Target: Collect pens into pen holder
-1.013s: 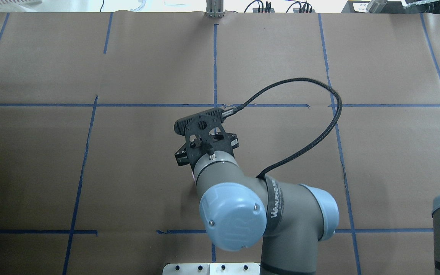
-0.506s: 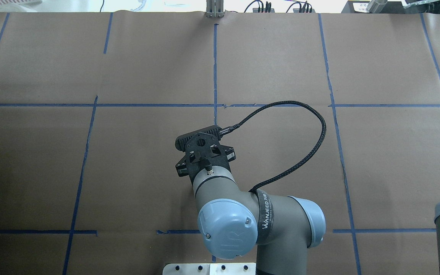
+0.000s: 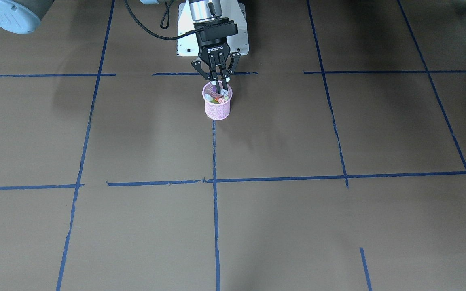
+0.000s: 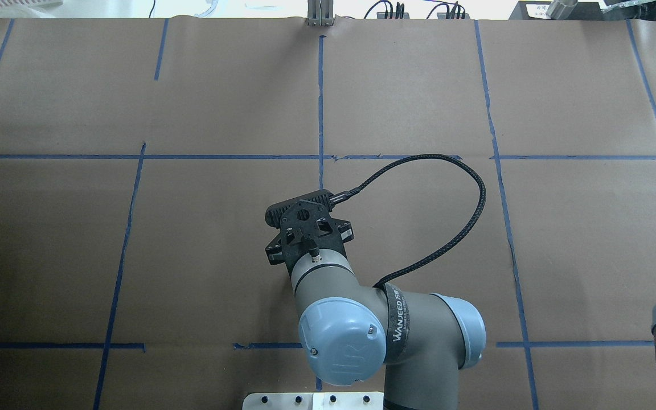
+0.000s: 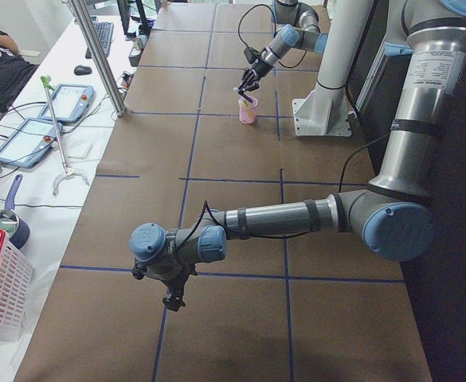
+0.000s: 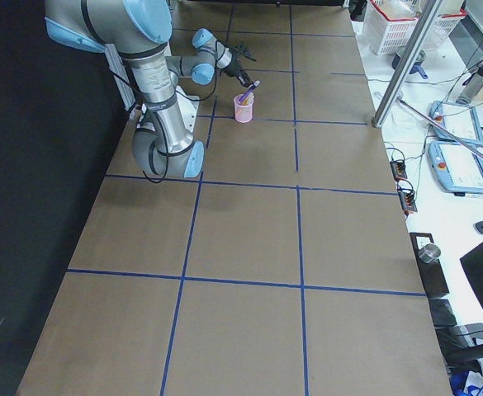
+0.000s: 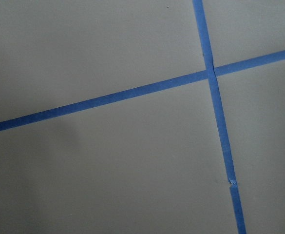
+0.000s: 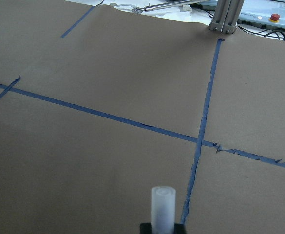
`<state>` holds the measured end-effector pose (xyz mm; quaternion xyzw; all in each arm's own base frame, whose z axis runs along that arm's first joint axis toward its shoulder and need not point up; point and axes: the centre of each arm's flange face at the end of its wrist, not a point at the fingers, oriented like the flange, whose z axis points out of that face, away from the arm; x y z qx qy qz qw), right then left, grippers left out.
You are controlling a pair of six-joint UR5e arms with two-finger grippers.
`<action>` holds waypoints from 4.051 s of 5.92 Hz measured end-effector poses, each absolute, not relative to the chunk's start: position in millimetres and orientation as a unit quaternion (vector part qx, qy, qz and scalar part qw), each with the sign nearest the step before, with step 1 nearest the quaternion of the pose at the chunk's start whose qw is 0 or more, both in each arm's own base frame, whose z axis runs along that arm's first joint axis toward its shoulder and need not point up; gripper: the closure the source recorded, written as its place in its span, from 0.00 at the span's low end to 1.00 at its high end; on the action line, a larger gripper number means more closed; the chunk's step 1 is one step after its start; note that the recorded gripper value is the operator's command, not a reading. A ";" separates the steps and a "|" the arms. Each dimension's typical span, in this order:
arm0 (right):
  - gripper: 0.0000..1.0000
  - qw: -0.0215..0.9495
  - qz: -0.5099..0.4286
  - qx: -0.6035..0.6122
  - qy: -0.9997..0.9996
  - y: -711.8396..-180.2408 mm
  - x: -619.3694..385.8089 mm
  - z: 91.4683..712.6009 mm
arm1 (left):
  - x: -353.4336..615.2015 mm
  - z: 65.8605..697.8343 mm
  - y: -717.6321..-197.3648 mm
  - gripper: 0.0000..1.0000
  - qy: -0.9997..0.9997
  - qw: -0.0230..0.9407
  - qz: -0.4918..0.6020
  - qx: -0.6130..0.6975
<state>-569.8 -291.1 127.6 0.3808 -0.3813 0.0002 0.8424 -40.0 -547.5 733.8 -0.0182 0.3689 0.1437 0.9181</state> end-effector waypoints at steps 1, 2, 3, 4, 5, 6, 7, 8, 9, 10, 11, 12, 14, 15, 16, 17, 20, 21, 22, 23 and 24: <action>0.00 0.841 0.001 0.382 -0.384 -291.3 -569.8 128.9 | -40.1 734.1 -547.4 0.00 0.367 0.919 0.144 -0.018; 0.00 0.840 0.003 0.383 -0.385 -294.3 -568.1 129.1 | -40.1 734.2 -547.4 0.00 0.367 0.919 0.145 -0.018; 0.00 0.840 0.005 0.383 -0.385 -303.3 -563.0 127.1 | -40.1 734.2 -547.4 0.00 0.367 0.919 0.145 -0.018; 0.00 0.843 0.005 0.368 -0.392 -322.8 -549.9 124.3 | -40.2 734.2 -547.3 0.00 0.367 0.919 0.144 -0.019; 0.00 0.853 0.001 0.336 -0.399 -354.4 -526.4 124.7 | -40.6 731.9 -547.9 0.00 0.367 0.919 0.143 -0.017; 0.00 0.870 -0.008 0.294 -0.396 -399.0 -491.1 133.6 | -41.0 726.5 -548.0 0.00 0.368 0.919 0.144 -0.014; 0.00 0.888 -0.029 0.250 -0.385 -450.0 -441.5 157.3 | -42.6 719.1 -544.5 0.00 0.367 0.919 0.144 -0.008; 0.00 0.900 -0.054 0.216 -0.375 -493.8 -385.2 192.8 | -44.6 709.4 -533.4 0.00 0.367 0.919 0.143 -0.007; 0.00 0.906 -0.071 0.183 -0.374 -529.4 -330.1 230.8 | -46.0 694.6 -514.2 0.00 0.367 0.919 0.140 -0.011; 0.00 0.910 -0.081 0.149 -0.378 -558.3 -281.4 272.8 | -47.2 677.5 -492.6 0.00 0.368 0.919 0.138 -0.016; 0.00 0.914 -0.091 0.123 -0.376 -582.7 -237.8 319.7 | -47.9 670.2 -476.7 0.00 0.369 0.919 0.137 -0.021; 0.00 0.915 -0.106 0.101 -0.375 -603.4 -191.7 373.8 | -48.3 671.7 -465.6 0.00 0.369 0.919 0.137 -0.026; 0.00 0.917 -0.138 0.073 -0.368 -616.1 -105.3 482.8 | -53.4 674.2 -459.0 0.00 0.370 0.919 0.132 -0.027; 0.00 0.917 -0.147 0.061 -0.366 -611.6 -62.7 535.2 | -58.8 674.2 -458.2 0.00 0.370 0.920 0.127 -0.025; 0.00 0.914 -0.154 0.053 -0.371 -599.8 -21.1 581.7 | -61.1 673.6 -458.3 0.00 0.370 0.920 0.125 -0.023; 0.00 0.913 -0.152 0.049 -0.375 -576.0 21.0 624.0 | -61.6 673.2 -458.7 0.00 0.370 0.920 0.125 -0.022; 0.00 0.916 -0.123 0.048 -0.380 -484.1 73.7 677.2 | -62.0 674.0 -457.6 0.00 0.370 0.920 0.124 -0.023; 0.00 0.916 -0.117 0.052 -0.380 -464.2 78.4 676.4 | -62.0 674.4 -457.4 0.00 0.370 0.920 0.124 -0.024; 0.00 0.916 -0.115 0.055 -0.379 -451.0 79.9 673.2 | -62.0 674.8 -457.2 0.00 0.370 0.920 0.123 -0.024; 0.00 0.917 -0.115 0.056 -0.379 -444.0 80.1 671.7 | -62.0 675.3 -457.1 0.00 0.370 0.920 0.123 -0.025; 0.00 0.917 -0.114 0.056 -0.378 -440.4 80.3 672.1 | -62.0 676.2 -457.1 0.00 0.370 0.920 0.123 -0.026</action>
